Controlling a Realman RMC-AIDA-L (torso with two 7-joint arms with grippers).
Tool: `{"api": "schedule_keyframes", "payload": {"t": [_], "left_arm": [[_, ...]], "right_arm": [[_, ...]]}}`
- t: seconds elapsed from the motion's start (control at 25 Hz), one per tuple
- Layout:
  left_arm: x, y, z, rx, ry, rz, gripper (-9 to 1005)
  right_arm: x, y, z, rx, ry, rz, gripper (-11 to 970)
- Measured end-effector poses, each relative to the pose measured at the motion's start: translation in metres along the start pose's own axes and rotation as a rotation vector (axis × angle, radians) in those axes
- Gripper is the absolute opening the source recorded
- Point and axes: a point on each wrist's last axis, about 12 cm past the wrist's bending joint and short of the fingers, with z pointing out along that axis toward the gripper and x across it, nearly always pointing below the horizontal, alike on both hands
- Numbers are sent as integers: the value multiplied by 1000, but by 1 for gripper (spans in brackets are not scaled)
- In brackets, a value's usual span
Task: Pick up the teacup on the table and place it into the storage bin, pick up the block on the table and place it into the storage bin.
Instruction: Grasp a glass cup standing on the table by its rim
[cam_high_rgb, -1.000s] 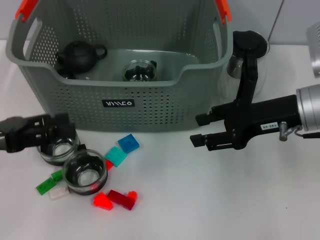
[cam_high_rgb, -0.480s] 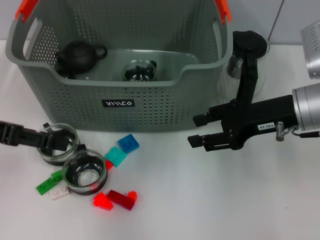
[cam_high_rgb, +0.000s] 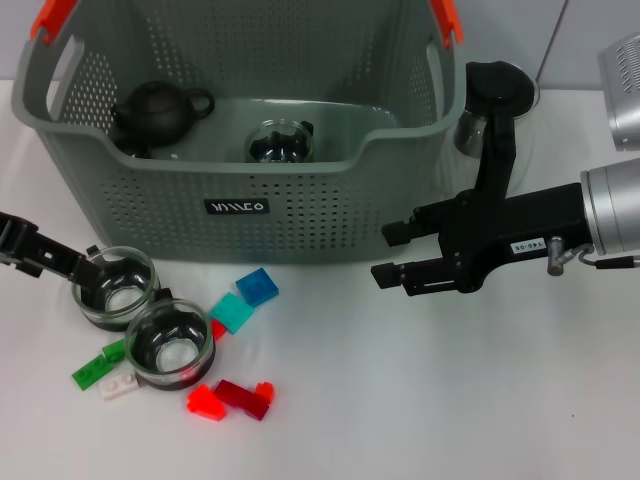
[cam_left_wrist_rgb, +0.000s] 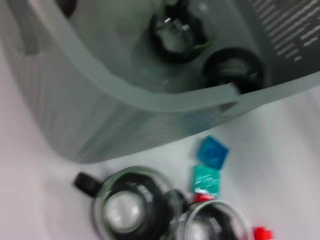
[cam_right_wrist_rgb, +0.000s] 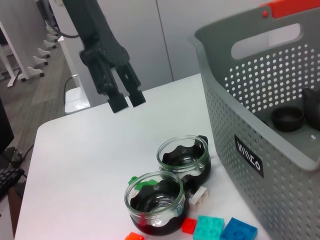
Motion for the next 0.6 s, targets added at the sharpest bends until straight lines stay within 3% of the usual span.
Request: {"api": "schedule_keyframes", "payload": {"t": [0.32, 0.6], "left_arm": [[-15, -9, 20, -106, 13, 87, 800], [-23, -16, 34, -166, 29, 307, 800]], "right_arm": [[-2, 0, 1, -2, -3, -6, 613], [-2, 0, 1, -1, -3, -6, 613]]}}
